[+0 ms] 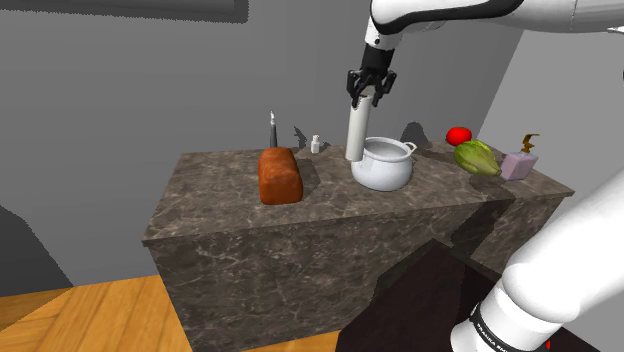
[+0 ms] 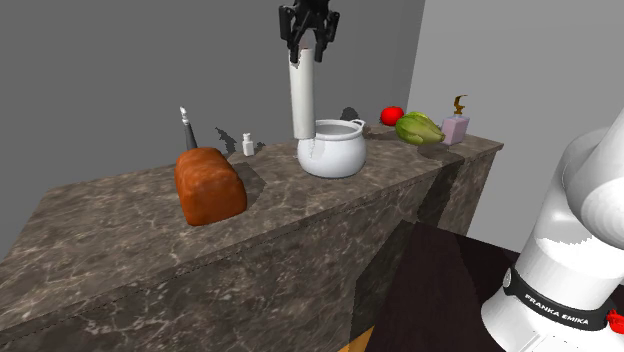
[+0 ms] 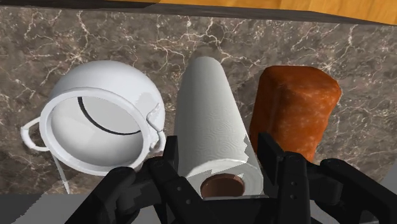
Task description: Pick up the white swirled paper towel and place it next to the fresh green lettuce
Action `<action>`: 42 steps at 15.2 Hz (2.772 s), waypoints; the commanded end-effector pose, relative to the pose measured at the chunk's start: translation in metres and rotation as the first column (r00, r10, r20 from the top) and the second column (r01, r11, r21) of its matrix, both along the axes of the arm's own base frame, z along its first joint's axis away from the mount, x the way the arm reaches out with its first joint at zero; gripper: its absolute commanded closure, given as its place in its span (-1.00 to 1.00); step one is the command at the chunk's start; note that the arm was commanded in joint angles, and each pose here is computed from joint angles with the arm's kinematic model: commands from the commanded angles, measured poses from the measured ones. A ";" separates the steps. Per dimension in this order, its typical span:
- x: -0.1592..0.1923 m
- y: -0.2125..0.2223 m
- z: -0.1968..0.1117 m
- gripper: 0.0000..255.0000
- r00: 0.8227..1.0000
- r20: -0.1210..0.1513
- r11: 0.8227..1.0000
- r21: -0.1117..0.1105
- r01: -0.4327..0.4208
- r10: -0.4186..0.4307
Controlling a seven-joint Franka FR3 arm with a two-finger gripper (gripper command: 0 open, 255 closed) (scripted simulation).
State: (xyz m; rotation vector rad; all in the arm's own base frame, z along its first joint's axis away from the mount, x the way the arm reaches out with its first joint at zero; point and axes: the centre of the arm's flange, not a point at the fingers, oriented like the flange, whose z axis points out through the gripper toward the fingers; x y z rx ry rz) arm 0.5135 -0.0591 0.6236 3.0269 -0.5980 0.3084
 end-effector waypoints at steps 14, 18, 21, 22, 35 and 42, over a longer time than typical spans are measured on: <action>-0.006 -0.012 0.073 1.00 1.000 0.000 1.000 0.000 0.000 0.000; -0.032 -0.059 0.073 1.00 1.000 0.000 1.000 0.000 0.000 0.000; -0.051 -0.094 0.074 1.00 1.000 0.000 1.000 0.000 0.000 0.000; -0.057 -0.105 0.074 1.00 1.000 0.000 1.000 0.000 0.000 0.000; -0.139 -0.256 0.074 1.00 1.000 0.000 1.000 0.000 0.000 0.000; -0.183 -0.337 0.075 1.00 1.000 0.000 1.000 0.000 0.000 0.000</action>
